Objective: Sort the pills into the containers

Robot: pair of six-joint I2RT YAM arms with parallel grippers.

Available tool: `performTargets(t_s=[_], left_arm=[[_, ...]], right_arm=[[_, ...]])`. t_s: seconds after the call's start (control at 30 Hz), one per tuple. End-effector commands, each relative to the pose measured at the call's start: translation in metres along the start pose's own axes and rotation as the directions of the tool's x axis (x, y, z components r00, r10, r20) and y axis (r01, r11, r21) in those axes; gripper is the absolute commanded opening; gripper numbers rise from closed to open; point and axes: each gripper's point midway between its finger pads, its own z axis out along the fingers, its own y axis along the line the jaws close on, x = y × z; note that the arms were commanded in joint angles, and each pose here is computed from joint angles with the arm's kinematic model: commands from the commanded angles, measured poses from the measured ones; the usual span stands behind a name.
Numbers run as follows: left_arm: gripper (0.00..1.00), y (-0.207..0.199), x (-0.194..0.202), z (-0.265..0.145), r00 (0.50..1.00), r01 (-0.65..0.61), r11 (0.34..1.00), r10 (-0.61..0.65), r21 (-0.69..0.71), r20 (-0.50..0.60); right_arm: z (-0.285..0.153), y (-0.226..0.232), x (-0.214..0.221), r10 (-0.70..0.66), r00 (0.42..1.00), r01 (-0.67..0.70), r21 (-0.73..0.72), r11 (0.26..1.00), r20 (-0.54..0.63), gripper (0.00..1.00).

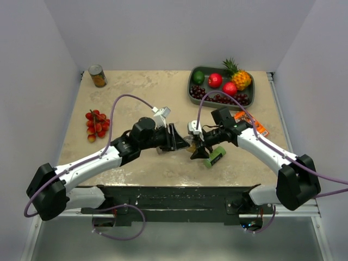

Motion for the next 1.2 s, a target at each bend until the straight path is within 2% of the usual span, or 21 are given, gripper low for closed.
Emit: performTargets(t_s=[0.0,0.07,0.1,0.17,0.2,0.27,0.3,0.4,0.53,0.57,0.63,0.67,0.73,0.77,0.8,0.87,0.97,1.03,1.17], left_arm=[[0.09,-0.031,-0.016,-0.016,0.961,0.269,0.963,-0.271,0.031,0.053],[0.17,-0.029,-0.018,-0.015,0.97,0.233,0.972,-0.234,0.023,0.065],[0.27,-0.028,-0.019,-0.015,0.972,0.223,0.975,-0.224,0.02,0.066],[0.39,-0.025,-0.016,-0.014,0.981,0.183,0.983,-0.184,0.017,0.056],[0.55,-0.022,-0.014,-0.014,0.983,0.173,0.985,-0.174,0.013,0.051],[0.67,-0.013,-0.007,-0.016,0.991,0.128,0.992,-0.128,-0.017,0.03],[0.76,-0.01,-0.005,-0.019,0.994,0.109,0.994,-0.108,-0.029,0.024],[0.96,-0.006,-0.004,-0.028,1.0,-0.028,0.999,0.028,-0.028,0.002],[0.98,-0.012,0.001,-0.044,0.96,-0.278,0.959,0.279,0.045,-0.003],[0.98,-0.013,0.004,-0.048,0.92,-0.391,0.917,0.392,0.083,-0.003],[0.97,-0.011,0.006,-0.058,0.859,-0.512,0.853,0.512,0.097,0.03],[0.97,-0.019,0.015,-0.063,0.765,-0.638,0.745,0.642,0.194,0.053],[0.99,-0.027,0.024,-0.077,0.626,-0.774,0.58,0.761,0.255,0.169],[0.99,-0.029,0.015,-0.079,0.521,-0.852,0.48,0.816,0.21,0.251],[0.99,-0.031,0.012,-0.085,0.447,-0.894,0.411,0.833,0.175,0.326],[1.0,-0.032,0.005,-0.086,0.339,-0.94,0.321,0.857,0.113,0.388],[1.0,-0.032,-0.004,-0.073,0.285,-0.958,0.273,0.872,0.09,0.398],[0.99,-0.031,-0.005,-0.058,0.291,-0.957,0.263,0.887,0.126,0.359],[0.95,-0.038,-0.01,-0.042,0.285,-0.957,0.243,0.889,0.159,0.358]], right_arm=[[-0.002,-0.004,-0.017,-0.054,0.997,0.054,0.014,0.998,0.05,0.0],[-0.002,-0.004,-0.017,-0.056,0.997,0.055,0.015,0.998,0.051,0.0],[-0.003,-0.004,-0.017,-0.053,0.997,0.052,0.017,0.998,0.05,0.0],[-0.003,-0.005,-0.017,-0.052,0.997,0.052,0.018,0.999,0.05,0.0],[-0.003,-0.004,-0.017,-0.054,0.997,0.053,0.018,0.998,0.052,0.0],[-0.003,-0.004,-0.018,-0.056,0.997,0.055,0.019,0.998,0.053,0.0],[-0.003,-0.004,-0.017,-0.053,0.997,0.052,0.018,0.998,0.053,0.0],[-0.004,-0.003,-0.018,-0.057,0.997,0.056,0.016,0.998,0.054,0.0],[-0.005,-0.003,-0.019,-0.062,0.997,0.061,0.016,0.998,0.056,0.0],[-0.005,-0.004,-0.018,-0.066,0.996,0.065,0.015,0.998,0.056,0.0],[-0.005,-0.001,-0.019,-0.069,0.996,0.069,0.006,0.998,0.059,0.0],[-0.005,-0.001,-0.018,-0.074,0.996,0.074,0.005,0.997,0.058,0.0],[-0.005,0.0,-0.018,-0.076,0.995,0.076,-0.002,0.997,0.058,0.0],[-0.005,0.0,-0.018,-0.082,0.995,0.083,-0.004,0.997,0.058,0.0],[-0.005,0.002,-0.017,-0.08,0.995,0.08,-0.01,0.997,0.057,0.0],[-0.005,0.003,-0.017,-0.091,0.994,0.093,-0.017,0.996,0.06,0.0],[-0.005,0.005,-0.017,-0.096,0.993,0.097,-0.025,0.995,0.064,0.0],[-0.005,0.005,-0.017,-0.097,0.993,0.099,-0.026,0.995,0.063,0.0],[-0.005,0.006,-0.017,-0.099,0.993,0.101,-0.031,0.994,0.064,0.0]])
